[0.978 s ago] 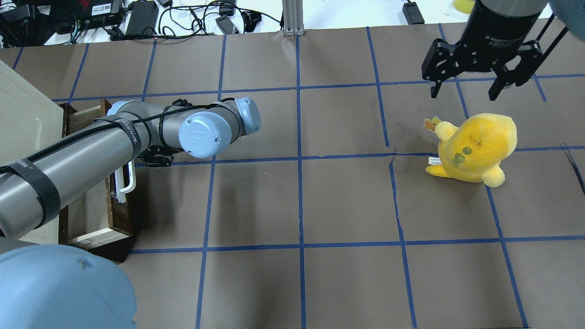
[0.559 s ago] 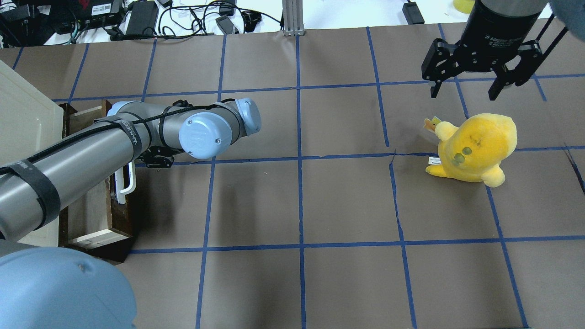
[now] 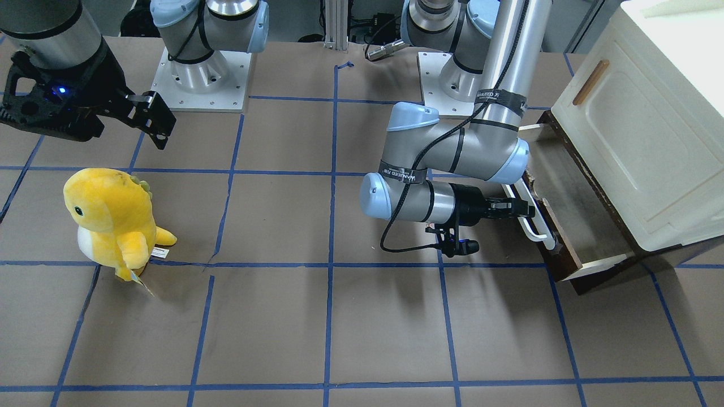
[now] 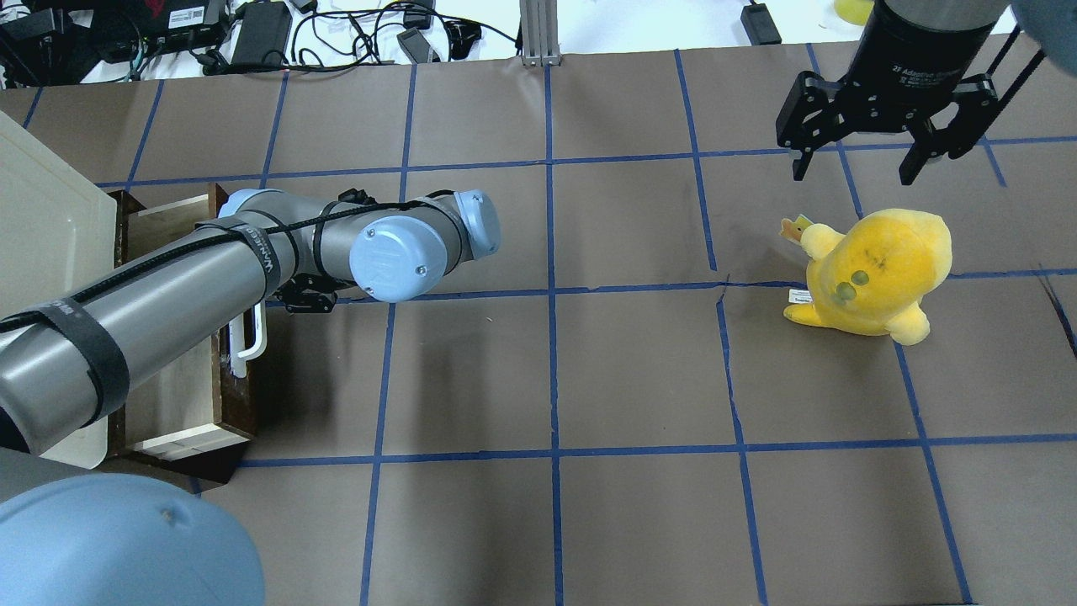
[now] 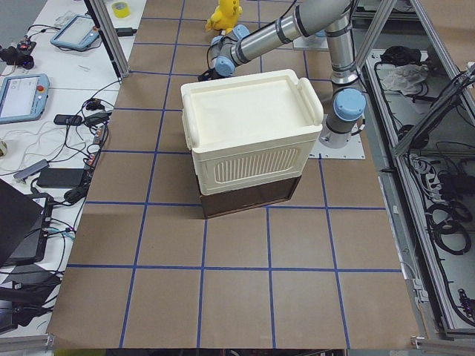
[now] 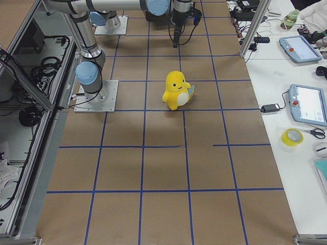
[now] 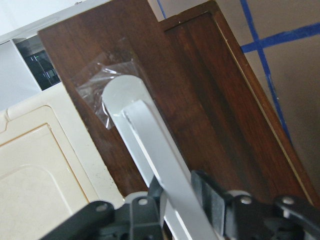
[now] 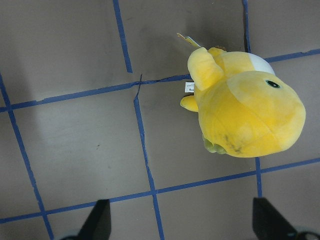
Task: Pull drawer sideways
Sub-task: 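Pull the drawer handle with the left gripper, sliding the drawer outward, then open the left gripper and lift it off the drawer handle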
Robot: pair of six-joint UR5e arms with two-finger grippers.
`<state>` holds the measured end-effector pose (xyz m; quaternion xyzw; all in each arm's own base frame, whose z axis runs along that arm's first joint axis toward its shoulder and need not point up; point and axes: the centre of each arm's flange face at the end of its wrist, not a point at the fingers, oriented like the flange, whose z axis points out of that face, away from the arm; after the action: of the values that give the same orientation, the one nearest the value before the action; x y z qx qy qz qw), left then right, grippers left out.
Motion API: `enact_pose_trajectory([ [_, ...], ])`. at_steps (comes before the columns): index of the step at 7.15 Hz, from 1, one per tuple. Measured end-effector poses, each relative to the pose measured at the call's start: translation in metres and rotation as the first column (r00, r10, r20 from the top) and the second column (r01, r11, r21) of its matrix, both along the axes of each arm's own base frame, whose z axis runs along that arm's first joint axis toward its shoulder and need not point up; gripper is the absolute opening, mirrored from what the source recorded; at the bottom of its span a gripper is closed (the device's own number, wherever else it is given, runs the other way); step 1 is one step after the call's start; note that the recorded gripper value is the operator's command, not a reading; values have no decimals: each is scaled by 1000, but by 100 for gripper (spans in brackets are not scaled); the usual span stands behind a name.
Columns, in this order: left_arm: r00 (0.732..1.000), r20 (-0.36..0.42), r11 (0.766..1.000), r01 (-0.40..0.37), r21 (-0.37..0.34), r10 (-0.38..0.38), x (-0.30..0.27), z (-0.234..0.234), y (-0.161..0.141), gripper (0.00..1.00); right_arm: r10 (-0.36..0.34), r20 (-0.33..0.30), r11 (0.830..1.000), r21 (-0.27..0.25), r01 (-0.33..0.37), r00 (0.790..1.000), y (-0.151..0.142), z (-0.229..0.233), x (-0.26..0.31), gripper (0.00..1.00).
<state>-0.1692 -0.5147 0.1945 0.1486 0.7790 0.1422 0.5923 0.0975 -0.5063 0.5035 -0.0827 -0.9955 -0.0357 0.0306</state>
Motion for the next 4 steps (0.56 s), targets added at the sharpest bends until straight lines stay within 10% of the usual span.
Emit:
enact_pose_trajectory([
  [2,1000,-1,1000,11,28,-11,-1,1,-1,80,0,0,1000,0,0,1000,0,0,0,100],
  [4,999,-13,998,30,59,-29,-6,7,0,83,0,0,1000,0,0,1000,0,0,0,100],
])
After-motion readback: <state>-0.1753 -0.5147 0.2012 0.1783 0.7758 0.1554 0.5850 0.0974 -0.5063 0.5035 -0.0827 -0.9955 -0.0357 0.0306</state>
